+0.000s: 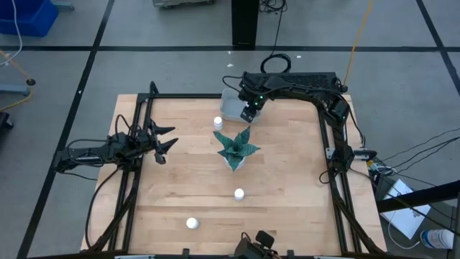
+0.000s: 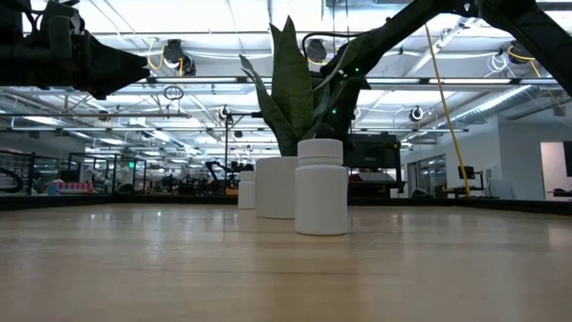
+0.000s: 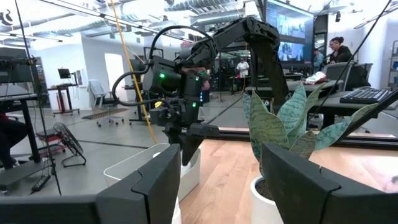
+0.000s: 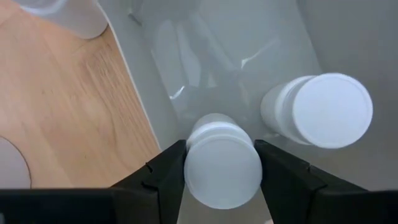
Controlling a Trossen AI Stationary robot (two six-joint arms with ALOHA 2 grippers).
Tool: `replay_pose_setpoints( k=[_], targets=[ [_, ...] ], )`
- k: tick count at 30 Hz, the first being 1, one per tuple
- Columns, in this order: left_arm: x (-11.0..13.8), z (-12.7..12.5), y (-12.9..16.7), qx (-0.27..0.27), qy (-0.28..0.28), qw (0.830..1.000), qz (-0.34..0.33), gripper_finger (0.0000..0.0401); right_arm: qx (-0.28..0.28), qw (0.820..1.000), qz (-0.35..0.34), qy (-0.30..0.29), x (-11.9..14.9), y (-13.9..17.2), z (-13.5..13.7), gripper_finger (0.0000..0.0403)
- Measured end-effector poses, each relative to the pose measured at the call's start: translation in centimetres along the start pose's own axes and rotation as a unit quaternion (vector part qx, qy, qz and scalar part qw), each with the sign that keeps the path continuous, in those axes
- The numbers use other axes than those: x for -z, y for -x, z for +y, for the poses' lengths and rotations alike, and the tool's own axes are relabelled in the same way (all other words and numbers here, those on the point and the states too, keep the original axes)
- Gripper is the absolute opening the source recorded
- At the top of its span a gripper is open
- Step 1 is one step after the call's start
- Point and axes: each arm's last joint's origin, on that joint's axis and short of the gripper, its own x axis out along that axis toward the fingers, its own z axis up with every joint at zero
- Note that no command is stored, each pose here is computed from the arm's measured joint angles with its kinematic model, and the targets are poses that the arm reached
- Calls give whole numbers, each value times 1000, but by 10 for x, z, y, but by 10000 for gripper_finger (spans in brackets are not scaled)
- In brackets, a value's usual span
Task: Pick and place pill bottles into a basket
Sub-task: Put the white medicine bottle into the gray bin
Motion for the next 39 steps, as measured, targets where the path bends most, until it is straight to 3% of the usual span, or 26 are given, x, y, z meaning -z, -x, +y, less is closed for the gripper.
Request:
replay_pose_setpoints(
  k=[11,16,22,31,36,39],
  targets=[
    [0,0,0,0,0,1000,0,227,6,1000,-2,3,-1,0,0,189],
    [0,0,0,0,0,1000,0,227,51,998,4,25,1,4,-2,187],
    [0,0,0,0,0,1000,0,227,57,998,-21,36,1,32,0,186],
    [0,0,0,0,0,1000,0,227,58,995,-75,35,11,99,11,162],
    [0,0,0,0,0,1000,0,227,54,992,-104,47,25,136,23,123],
    [0,0,0,0,0,1000,0,227,52,987,-139,69,41,153,32,78]
  ],
)
